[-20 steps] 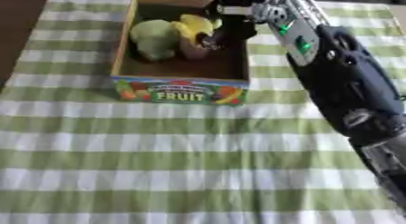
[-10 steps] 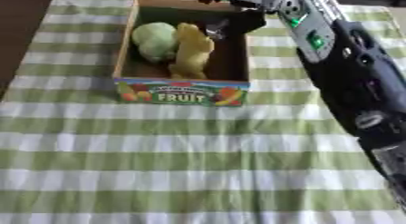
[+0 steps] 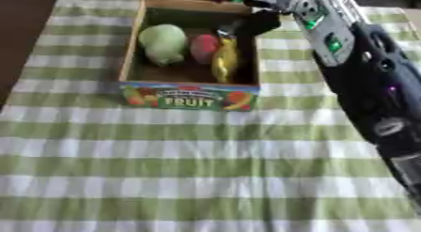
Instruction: Pick up objects on the table and place them in the box.
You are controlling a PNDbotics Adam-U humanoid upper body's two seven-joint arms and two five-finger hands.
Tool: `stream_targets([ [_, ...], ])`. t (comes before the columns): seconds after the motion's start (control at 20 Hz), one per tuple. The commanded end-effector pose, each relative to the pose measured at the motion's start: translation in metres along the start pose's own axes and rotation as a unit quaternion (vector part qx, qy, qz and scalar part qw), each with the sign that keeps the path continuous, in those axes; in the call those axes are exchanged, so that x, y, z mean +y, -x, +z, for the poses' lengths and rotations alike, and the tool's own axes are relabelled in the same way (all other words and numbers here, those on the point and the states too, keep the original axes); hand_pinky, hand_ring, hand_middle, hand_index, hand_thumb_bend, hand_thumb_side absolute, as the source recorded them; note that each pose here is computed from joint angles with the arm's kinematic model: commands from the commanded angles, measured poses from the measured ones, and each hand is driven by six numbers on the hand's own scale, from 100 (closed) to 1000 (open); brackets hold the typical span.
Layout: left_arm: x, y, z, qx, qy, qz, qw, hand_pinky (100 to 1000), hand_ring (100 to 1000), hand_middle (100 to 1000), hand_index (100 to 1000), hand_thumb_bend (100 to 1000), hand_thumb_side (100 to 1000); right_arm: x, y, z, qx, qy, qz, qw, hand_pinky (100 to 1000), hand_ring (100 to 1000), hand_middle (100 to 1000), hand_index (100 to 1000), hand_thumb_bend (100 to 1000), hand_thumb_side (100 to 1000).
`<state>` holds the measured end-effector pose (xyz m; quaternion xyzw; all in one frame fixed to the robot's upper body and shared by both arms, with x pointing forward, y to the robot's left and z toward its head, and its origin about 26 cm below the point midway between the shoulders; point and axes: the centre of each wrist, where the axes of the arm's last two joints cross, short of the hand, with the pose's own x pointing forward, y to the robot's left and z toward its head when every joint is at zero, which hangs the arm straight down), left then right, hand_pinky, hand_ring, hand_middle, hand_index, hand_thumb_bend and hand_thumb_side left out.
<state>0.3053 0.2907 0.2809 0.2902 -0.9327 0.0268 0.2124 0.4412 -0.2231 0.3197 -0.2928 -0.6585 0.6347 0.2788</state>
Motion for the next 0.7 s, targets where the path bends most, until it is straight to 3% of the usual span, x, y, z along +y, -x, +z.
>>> stream_targets([
  [0.05, 0.006, -0.005, -0.006, -0.016, -0.007, -0.006, 1.0, 534, 790, 790, 938, 100, 891, -0.03, -0.009, 0.034, -0.025, 0.11, 0.021, 0.993, 893, 898, 848, 919, 100, 833],
  [0.2, 0.007, -0.004, -0.006, -0.017, -0.009, -0.01, 1.0, 534, 790, 788, 937, 100, 890, -0.028, -0.025, 0.071, -0.048, 0.223, 0.022, 0.973, 860, 862, 804, 885, 100, 662],
  [0.35, 0.008, -0.004, -0.006, -0.016, -0.01, -0.013, 1.0, 533, 789, 788, 937, 100, 890, -0.02, -0.038, 0.104, -0.041, 0.294, 0.023, 0.955, 852, 852, 796, 874, 100, 630],
  [0.55, 0.008, -0.003, -0.005, -0.014, -0.009, -0.012, 1.0, 533, 790, 789, 937, 100, 892, 0.001, -0.048, 0.133, -0.015, 0.332, 0.037, 0.942, 860, 847, 789, 856, 100, 619],
  [0.7, 0.008, -0.003, -0.004, -0.013, -0.01, -0.012, 1.0, 533, 790, 789, 937, 100, 891, 0.023, -0.053, 0.144, 0.008, 0.344, 0.052, 0.938, 865, 865, 810, 871, 100, 763],
])
